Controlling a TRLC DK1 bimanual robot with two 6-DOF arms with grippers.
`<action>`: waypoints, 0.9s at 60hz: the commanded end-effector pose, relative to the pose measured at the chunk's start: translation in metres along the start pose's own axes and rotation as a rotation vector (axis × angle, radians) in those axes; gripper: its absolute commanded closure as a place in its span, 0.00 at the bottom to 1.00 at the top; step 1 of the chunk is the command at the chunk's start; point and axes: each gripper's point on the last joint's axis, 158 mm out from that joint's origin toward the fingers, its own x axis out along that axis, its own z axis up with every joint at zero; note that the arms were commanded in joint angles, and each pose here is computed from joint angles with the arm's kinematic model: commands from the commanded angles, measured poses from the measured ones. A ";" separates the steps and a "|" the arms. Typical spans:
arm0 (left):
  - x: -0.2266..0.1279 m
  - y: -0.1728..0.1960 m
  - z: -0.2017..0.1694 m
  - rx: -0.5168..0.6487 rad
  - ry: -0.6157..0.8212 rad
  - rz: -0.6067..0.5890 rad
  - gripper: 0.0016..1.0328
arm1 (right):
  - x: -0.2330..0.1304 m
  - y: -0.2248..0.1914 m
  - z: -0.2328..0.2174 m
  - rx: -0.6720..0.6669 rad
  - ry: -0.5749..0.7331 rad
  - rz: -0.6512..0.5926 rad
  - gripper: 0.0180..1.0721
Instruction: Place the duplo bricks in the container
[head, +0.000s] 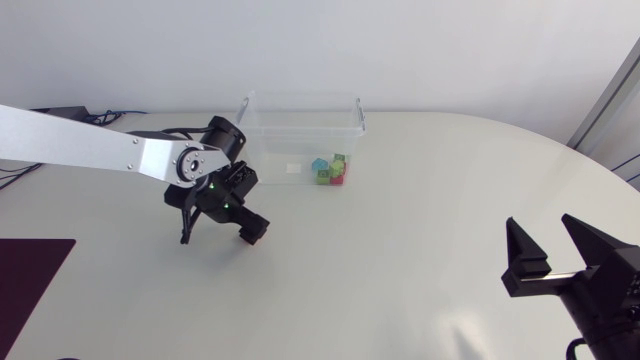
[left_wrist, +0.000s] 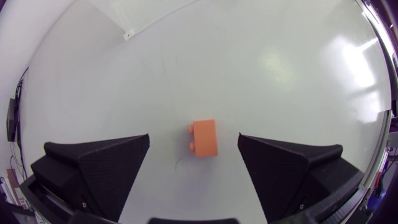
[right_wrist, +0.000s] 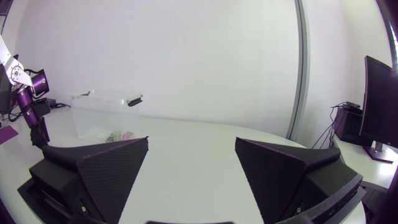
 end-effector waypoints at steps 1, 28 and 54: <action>0.008 0.000 0.001 0.020 0.020 0.005 0.04 | 0.001 -0.001 -0.014 -0.018 0.028 -0.006 0.04; 0.016 -0.001 0.000 0.026 0.038 0.000 0.04 | 0.001 -0.001 -0.013 -0.018 0.027 -0.006 0.04; 0.022 0.000 -0.002 0.012 0.048 -0.002 0.04 | 0.001 -0.001 -0.013 -0.018 0.027 -0.006 0.04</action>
